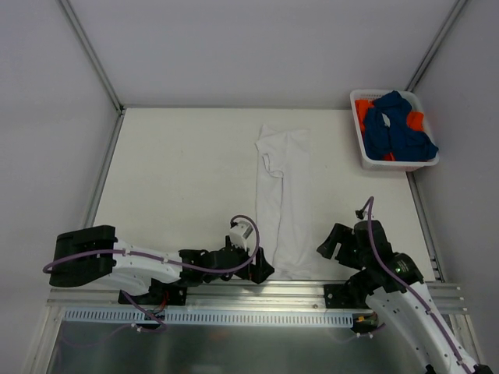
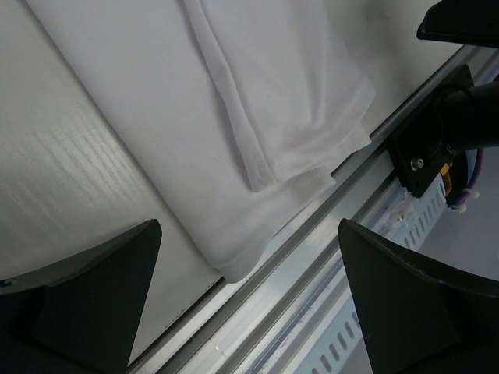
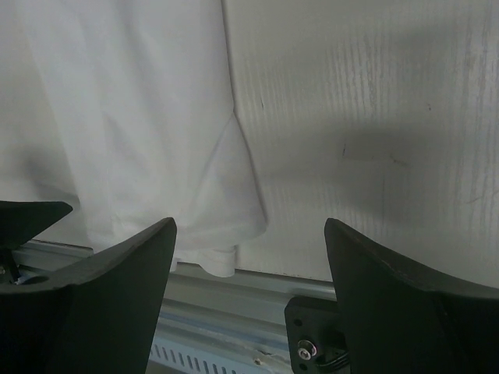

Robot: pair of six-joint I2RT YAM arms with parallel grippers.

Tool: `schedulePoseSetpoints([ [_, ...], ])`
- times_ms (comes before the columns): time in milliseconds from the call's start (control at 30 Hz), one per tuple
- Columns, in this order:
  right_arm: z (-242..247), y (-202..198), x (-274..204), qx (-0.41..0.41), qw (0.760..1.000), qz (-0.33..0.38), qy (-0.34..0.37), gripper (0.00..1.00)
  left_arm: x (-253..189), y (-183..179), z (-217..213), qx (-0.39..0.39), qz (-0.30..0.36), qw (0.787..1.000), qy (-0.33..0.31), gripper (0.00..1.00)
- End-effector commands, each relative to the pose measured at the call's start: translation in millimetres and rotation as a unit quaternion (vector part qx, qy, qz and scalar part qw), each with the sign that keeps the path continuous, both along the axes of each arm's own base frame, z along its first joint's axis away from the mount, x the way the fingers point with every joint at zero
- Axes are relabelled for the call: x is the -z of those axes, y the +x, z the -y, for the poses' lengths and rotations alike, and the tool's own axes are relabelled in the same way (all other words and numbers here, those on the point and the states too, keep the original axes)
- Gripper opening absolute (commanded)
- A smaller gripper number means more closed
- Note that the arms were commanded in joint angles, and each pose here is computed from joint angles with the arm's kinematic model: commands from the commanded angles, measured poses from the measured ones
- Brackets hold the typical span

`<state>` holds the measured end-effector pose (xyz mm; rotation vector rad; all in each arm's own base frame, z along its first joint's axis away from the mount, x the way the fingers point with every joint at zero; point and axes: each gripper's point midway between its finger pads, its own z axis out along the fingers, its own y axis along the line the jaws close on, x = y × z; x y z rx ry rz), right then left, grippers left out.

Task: Fold and stack the t-shirts
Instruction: Fold the tshirt

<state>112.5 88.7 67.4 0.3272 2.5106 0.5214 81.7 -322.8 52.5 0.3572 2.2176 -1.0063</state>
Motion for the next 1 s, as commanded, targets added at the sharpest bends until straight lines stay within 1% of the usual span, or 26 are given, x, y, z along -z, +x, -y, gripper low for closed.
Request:
schedulePoseSetpoints([
  [0, 1.7, -10.2, 8.6, 0.025, 0.999, -0.023, 0.010, 0.81, -12.7, -10.3, 17.2, 0.007, -0.022, 0.999, -0.049, 0.99],
  [200, -12.2, -13.8, 29.1, 0.007, 0.998, -0.051, 0.023, 0.81, -3.3, -18.7, 18.9, 0.007, -0.037, 0.998, -0.042, 0.99],
  [267, -14.0, -13.3, 33.9, 0.016, 0.998, -0.058, 0.021, 0.81, -0.9, -21.6, 18.7, 0.008, -0.040, 0.998, -0.039, 0.99],
  [300, -20.3, -15.7, 35.3, 0.001, 0.998, -0.058, 0.025, 0.81, -1.1, -22.1, 19.2, 0.008, -0.041, 0.998, -0.040, 0.99],
  [400, -25.2, -12.2, 39.2, 0.000, 0.999, -0.049, 0.005, 0.81, 0.4, -22.7, 19.2, 0.006, -0.040, 0.998, -0.038, 0.99],
  [433, -25.0, -8.5, 39.7, 0.004, 0.999, -0.040, -0.007, 0.81, 0.4, -22.4, 19.1, 0.006, -0.039, 0.998, -0.038, 0.99],
  [467, -24.6, -9.4, 43.7, 0.003, 0.998, -0.048, -0.026, 0.81, 0.3, -22.9, 19.6, 0.007, -0.040, 0.998, -0.038, 0.99],
  [533, -36.1, -9.8, 37.1, -0.012, 0.999, -0.038, -0.032, 0.81, 0.1, -22.3, 18.7, 0.007, -0.037, 0.999, -0.037, 0.99],
  [567, -37.9, -8.6, 35.3, -0.020, 0.998, -0.025, -0.048, 0.82, -0.7, -22.1, 18.0, 0.006, -0.036, 0.999, -0.039, 0.99],
  [700, -40.6, -3.3, 27.1, -0.014, 0.997, -0.017, -0.074, 0.83, -3.2, -18.9, 13.4, -0.001, -0.029, 0.999, -0.041, 0.99],
  [800, -38.1, -1.6, 22.4, -0.010, 0.997, -0.010, -0.079, 0.83, -2.2, -16.7, 8.0, -0.007, -0.025, 0.999, -0.039, 0.99],
  [967, -46.7, -0.1, 25.5, -0.012, 0.998, -0.005, -0.055, 0.82, 0.0, -15.4, 5.3, -0.013, -0.024, 0.999, -0.038, 0.99],
])
